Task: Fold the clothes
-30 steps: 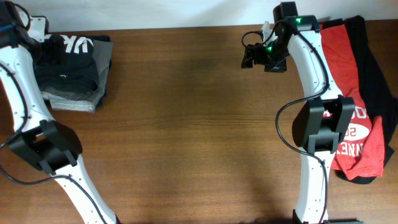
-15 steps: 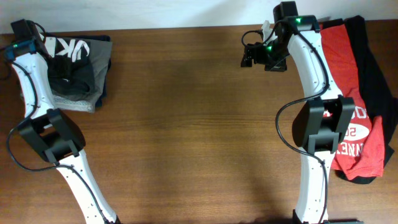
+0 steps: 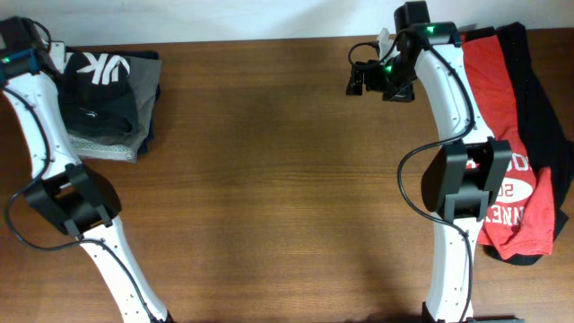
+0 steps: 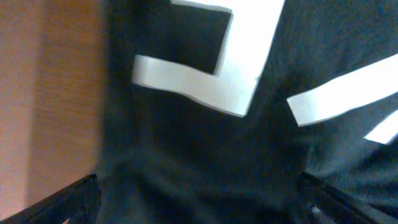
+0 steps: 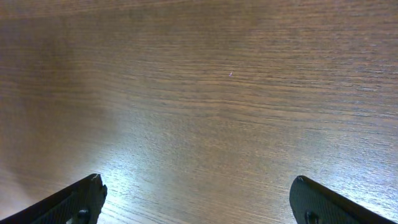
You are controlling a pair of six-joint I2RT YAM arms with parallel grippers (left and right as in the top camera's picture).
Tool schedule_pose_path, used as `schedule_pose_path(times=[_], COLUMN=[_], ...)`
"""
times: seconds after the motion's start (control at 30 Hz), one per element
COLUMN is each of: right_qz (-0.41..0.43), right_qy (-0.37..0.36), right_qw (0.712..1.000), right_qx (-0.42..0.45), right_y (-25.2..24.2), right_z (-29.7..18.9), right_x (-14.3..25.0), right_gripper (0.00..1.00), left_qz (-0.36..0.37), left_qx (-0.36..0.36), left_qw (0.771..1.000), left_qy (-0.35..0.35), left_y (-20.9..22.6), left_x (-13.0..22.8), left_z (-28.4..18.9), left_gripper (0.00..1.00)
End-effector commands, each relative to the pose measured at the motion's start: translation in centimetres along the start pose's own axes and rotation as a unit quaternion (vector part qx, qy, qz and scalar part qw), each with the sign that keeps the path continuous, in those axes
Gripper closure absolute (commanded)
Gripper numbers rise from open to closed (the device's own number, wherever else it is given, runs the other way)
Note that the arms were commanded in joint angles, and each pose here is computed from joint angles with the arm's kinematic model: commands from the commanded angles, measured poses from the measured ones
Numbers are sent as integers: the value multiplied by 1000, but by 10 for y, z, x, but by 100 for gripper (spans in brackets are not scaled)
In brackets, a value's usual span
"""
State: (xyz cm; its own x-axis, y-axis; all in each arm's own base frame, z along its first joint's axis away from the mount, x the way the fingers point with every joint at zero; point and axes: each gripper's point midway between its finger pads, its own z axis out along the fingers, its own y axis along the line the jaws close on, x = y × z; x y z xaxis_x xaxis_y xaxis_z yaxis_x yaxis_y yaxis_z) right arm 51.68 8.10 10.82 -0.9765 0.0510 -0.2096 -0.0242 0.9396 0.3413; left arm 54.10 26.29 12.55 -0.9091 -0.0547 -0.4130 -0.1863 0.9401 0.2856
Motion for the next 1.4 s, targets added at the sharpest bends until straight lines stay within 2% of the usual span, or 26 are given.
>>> schedule_pose_path(times=[0.0,0.17,0.2,0.37,0.5,0.53,0.7,0.9,1.0,1.27,1.37], right_qz=[-17,-62,-82,-111,-124,-132,-148,-96,-88,-106,-189], right_qy=[-56,-107,-127,-181,-219,-244,-309,-357,-368,-401,-415], right_qw=[998,992,988,977,968,961,939,921,913,900,885], right_qx=[-2,-1,0,-1,-4,-5,-12,-121,-155,-136,-90], right_y=[12,30,39,60,75,83,104,147,160,159,156], right_z=[-44,-105,-131,-195,-238,-263,-327,-395,-416,-437,-438], right_x=[-22,-33,-33,-19,-4,4,33,87,108,125,124], right_gripper=[1,1,1,1,1,1,1,1,1,1,1], left_qz=[-23,-15,-19,-27,-10,-3,9,10,10,10,10], left_qx=[-10,74,103,173,204,210,218,219,219,219,219], left_qw=[996,988,982,967,961,960,958,958,958,958,958], left_qy=[-87,-138,-154,-183,-184,-188,-187,-187,-187,-187,-187], left_y=[25,-1,-11,-45,-72,-80,-96,-97,-97,-97,-97], left_x=[-34,-44,-47,-53,-55,-58,-59,-60,-60,-60,-60], left_z=[-92,-147,-168,-212,-222,-223,-225,-225,-225,-225,-225], left_gripper=[1,1,1,1,1,1,1,1,1,1,1])
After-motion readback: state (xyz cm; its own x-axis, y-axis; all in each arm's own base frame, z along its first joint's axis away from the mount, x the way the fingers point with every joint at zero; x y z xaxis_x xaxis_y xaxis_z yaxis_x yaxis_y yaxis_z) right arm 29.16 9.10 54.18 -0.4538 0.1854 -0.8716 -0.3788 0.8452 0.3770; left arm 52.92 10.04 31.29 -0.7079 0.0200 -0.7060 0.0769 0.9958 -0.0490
